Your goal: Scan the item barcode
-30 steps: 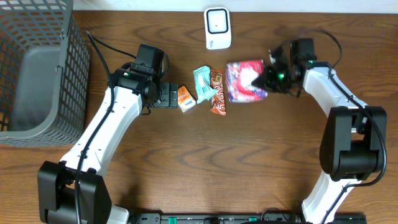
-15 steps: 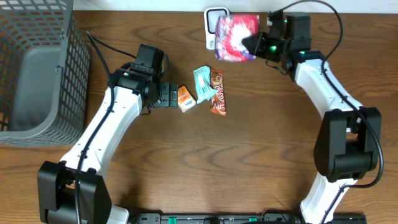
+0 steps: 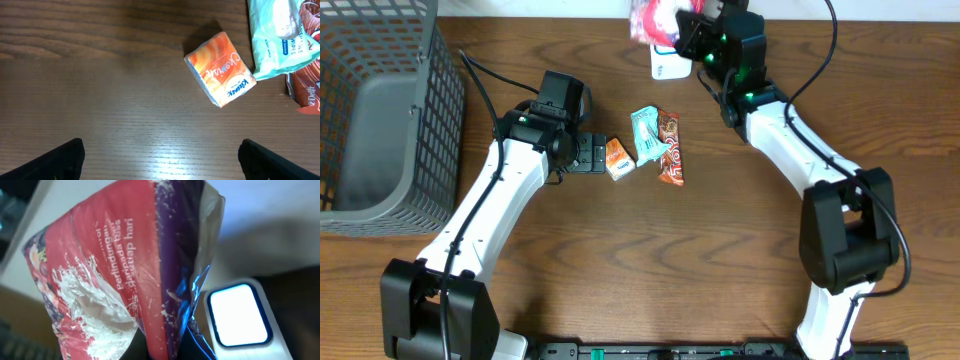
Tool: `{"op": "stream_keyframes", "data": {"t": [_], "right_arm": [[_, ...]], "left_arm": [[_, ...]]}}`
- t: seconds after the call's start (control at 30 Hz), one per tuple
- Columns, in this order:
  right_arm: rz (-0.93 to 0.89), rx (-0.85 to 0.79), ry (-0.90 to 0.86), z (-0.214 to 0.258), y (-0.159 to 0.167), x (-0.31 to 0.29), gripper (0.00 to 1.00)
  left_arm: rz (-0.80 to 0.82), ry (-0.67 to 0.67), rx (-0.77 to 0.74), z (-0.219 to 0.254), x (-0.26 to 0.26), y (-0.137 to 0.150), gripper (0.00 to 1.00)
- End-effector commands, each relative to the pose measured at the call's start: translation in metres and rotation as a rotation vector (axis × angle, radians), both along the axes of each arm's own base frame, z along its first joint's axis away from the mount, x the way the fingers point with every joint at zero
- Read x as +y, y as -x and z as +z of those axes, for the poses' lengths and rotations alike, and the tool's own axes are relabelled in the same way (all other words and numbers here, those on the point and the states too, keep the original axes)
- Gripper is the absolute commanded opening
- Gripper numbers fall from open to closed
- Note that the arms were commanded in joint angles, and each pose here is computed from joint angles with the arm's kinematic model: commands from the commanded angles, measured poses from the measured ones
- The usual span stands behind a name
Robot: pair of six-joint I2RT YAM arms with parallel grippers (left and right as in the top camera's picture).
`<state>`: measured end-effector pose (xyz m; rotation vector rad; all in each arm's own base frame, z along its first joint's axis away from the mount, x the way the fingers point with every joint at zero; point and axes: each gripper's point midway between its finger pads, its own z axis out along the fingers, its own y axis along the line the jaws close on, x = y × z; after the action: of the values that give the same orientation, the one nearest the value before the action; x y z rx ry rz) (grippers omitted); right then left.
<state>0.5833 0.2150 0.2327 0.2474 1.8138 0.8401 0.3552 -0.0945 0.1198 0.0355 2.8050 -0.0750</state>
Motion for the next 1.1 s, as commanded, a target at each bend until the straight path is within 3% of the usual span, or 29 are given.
{"op": "stream_keyframes", "data": {"t": [0.0, 0.23, 0.6, 0.8, 1.07], "right_arm": [[-0.108, 0.054, -0.082, -0.03, -0.021, -0.01, 0.01], [-0.053, 0.089, -0.079, -0.064, -0.045, 0.007, 0.01], [-0.092, 0.097, 0.02, -0.034, -0.056, -0.029, 0.01], [-0.236, 0.216, 0.109, -0.017, -0.044, -0.134, 0.01], [-0.581, 0.601, 0.139, -0.067, 0.026, -0.327, 0.01]], "left_arm": [[-0.01, -0.017, 0.0, -0.001, 0.001, -0.001, 0.98], [-0.01, -0.017, 0.0, -0.001, 0.001, -0.001, 0.98], [-0.01, -0.017, 0.0, -0.001, 0.001, -0.001, 0.98], [-0.01, -0.017, 0.0, -0.001, 0.001, -0.001, 0.98], [-0.01, -0.017, 0.0, -0.001, 0.001, -0.001, 0.98]]}}
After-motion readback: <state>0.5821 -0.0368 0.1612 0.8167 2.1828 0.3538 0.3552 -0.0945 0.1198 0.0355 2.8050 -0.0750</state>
